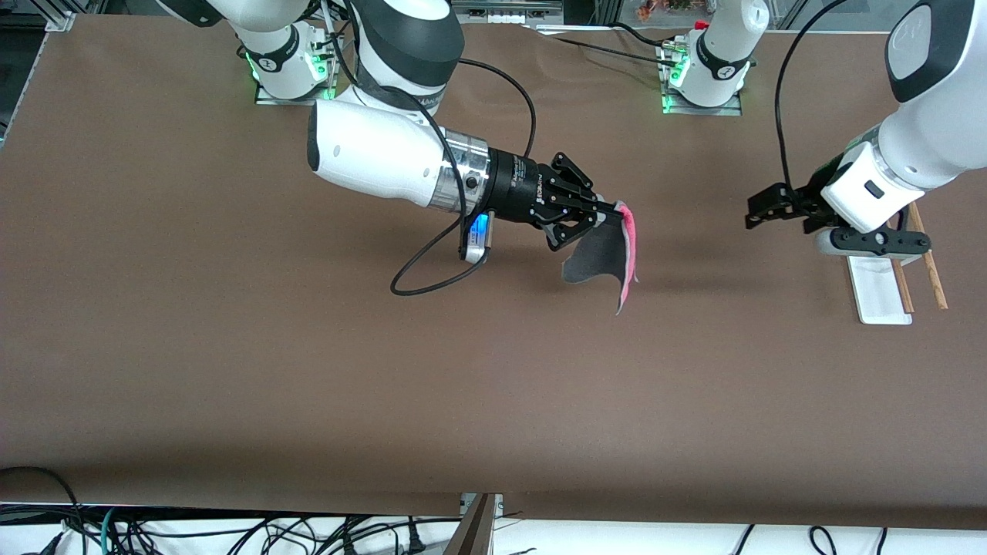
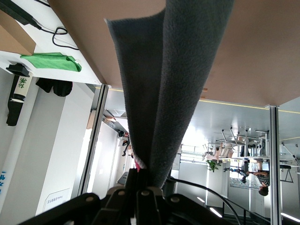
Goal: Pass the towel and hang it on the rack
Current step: 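Reach the left gripper toward the towel held by the right gripper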
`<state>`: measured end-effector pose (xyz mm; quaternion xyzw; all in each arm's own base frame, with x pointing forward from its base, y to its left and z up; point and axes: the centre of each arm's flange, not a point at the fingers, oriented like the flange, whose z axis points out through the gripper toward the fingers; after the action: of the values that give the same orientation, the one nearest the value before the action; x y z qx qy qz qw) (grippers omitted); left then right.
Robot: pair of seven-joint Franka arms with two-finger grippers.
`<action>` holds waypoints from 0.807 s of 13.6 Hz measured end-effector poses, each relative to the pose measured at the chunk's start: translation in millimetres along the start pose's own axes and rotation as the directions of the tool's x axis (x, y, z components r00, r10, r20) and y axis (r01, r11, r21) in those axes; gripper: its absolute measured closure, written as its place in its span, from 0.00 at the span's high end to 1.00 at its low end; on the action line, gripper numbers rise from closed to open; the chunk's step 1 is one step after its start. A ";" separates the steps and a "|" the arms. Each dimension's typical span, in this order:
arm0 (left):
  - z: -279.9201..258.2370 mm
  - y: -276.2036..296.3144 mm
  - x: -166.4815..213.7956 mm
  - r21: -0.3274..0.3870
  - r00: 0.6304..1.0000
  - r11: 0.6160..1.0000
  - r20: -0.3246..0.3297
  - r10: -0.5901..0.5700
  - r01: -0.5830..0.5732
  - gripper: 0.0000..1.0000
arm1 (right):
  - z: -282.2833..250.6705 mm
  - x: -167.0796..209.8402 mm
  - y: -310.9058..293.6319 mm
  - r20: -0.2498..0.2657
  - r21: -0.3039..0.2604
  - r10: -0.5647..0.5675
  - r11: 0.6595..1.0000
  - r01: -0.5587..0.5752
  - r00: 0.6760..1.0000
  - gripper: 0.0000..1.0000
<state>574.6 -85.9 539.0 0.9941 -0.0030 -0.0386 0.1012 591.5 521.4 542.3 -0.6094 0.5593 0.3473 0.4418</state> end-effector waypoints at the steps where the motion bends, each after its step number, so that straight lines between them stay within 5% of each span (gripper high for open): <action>1: 1.2 6.7 0.0 -0.067 1.000 0.997 0.006 0.029 -0.029 1.00 | 0.0 0.0 -0.1 0.000 0.000 0.000 1.000 0.000 1.000 0.01; 5: 26.5 29.3 10.3 -0.347 0.963 0.901 -0.023 0.269 -0.260 1.00 | -0.2 0.0 -0.3 0.000 0.002 0.001 1.000 -0.001 1.000 0.01; 8: 67.4 41.9 26.7 -0.493 0.882 0.743 -0.122 0.456 -0.453 1.00 | -0.6 0.2 -0.7 0.000 0.003 0.001 1.000 -0.001 1.000 0.01; 11: 109.7 27.2 51.1 -0.570 0.772 0.538 -0.328 0.544 -0.621 1.00 | -3.0 1.5 -3.1 0.000 0.007 0.002 1.000 -0.002 1.000 0.01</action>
<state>617.1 -135.3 433.4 0.8361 -0.3144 0.0538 0.4462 594.6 518.0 542.5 -0.6071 0.5614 0.3456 0.4436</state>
